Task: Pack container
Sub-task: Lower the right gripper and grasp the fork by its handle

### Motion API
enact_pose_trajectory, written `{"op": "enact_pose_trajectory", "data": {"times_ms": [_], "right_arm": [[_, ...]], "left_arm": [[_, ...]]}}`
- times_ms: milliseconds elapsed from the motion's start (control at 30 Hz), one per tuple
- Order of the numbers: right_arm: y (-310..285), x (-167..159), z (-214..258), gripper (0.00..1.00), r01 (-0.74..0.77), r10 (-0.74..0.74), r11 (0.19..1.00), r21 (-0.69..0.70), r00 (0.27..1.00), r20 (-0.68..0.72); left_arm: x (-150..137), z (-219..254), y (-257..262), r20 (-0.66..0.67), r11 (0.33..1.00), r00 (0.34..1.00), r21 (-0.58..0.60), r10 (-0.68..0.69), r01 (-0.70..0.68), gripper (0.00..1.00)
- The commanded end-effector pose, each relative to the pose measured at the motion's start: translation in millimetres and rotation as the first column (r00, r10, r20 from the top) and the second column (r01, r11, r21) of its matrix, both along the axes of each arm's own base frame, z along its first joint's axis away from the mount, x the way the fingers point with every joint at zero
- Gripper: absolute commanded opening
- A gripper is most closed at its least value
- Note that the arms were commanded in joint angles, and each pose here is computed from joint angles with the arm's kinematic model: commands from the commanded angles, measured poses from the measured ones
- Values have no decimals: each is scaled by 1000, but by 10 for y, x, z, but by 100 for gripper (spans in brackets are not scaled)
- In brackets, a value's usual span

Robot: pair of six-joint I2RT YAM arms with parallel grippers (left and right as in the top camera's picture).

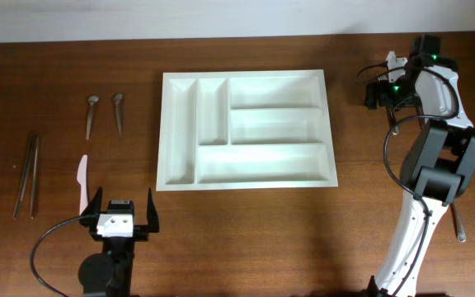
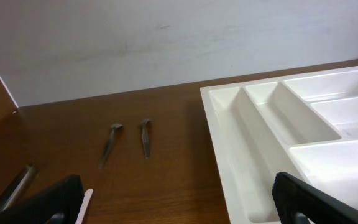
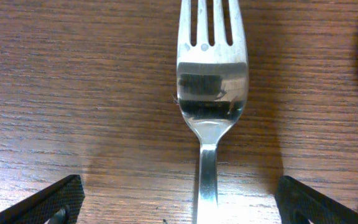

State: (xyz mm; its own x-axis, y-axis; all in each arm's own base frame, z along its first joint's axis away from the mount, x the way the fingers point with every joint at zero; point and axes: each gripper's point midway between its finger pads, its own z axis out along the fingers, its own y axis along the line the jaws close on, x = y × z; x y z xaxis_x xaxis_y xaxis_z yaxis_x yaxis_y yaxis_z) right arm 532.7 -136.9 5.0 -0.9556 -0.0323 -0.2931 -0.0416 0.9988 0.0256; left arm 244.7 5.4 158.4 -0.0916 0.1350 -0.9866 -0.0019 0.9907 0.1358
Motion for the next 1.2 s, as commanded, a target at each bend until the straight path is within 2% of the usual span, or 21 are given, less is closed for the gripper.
{"op": "enact_pose_trajectory", "data": {"times_ms": [0,200,333,367,400,433,467,567,667,867,1067,1167], "right_arm": [[-37,-43,-221,99,20,-19,1000,19,999,-37],[-54,-22,-239,100,21,-21,1000,13,999,-30],[-76,-21,-237,95,25,-25,1000,12,999,-28],[-76,-21,-237,89,25,-24,1000,13,999,-27],[-74,-20,-237,78,24,-24,1000,13,999,-27],[-74,-20,-237,61,24,-24,1000,13,999,-27],[-74,-20,-237,57,24,-24,1000,13,999,-27],[-74,-21,-237,62,25,-24,1000,12,999,-28],[-74,-20,-237,61,25,-24,1000,13,999,-27],[-76,-21,-237,32,25,-25,1000,12,999,-28],[-76,-21,-237,17,25,-25,1000,12,999,-28],[-74,-21,-237,13,25,-25,1000,12,999,-28]], "left_arm": [[0,-13,-4,0,1000,1000,16,-2,2,99],[0,-13,-4,0,1000,1000,16,-2,2,99],[0,-13,-4,0,1000,1000,16,-2,2,99],[0,-13,-4,0,1000,1000,16,-2,2,99],[0,-12,-4,1,1000,1000,16,-2,2,99],[0,-13,-4,0,1000,1000,16,-2,2,99],[0,-13,-4,0,1000,1000,16,-2,2,99],[0,-13,-4,0,1000,1000,16,-2,2,99],[0,-13,-4,0,1000,1000,16,-2,2,99],[0,-13,-4,0,1000,1000,16,-2,2,99],[0,-13,-4,0,1000,1000,16,-2,2,99],[0,-13,-4,0,1000,1000,16,-2,2,99]]}}
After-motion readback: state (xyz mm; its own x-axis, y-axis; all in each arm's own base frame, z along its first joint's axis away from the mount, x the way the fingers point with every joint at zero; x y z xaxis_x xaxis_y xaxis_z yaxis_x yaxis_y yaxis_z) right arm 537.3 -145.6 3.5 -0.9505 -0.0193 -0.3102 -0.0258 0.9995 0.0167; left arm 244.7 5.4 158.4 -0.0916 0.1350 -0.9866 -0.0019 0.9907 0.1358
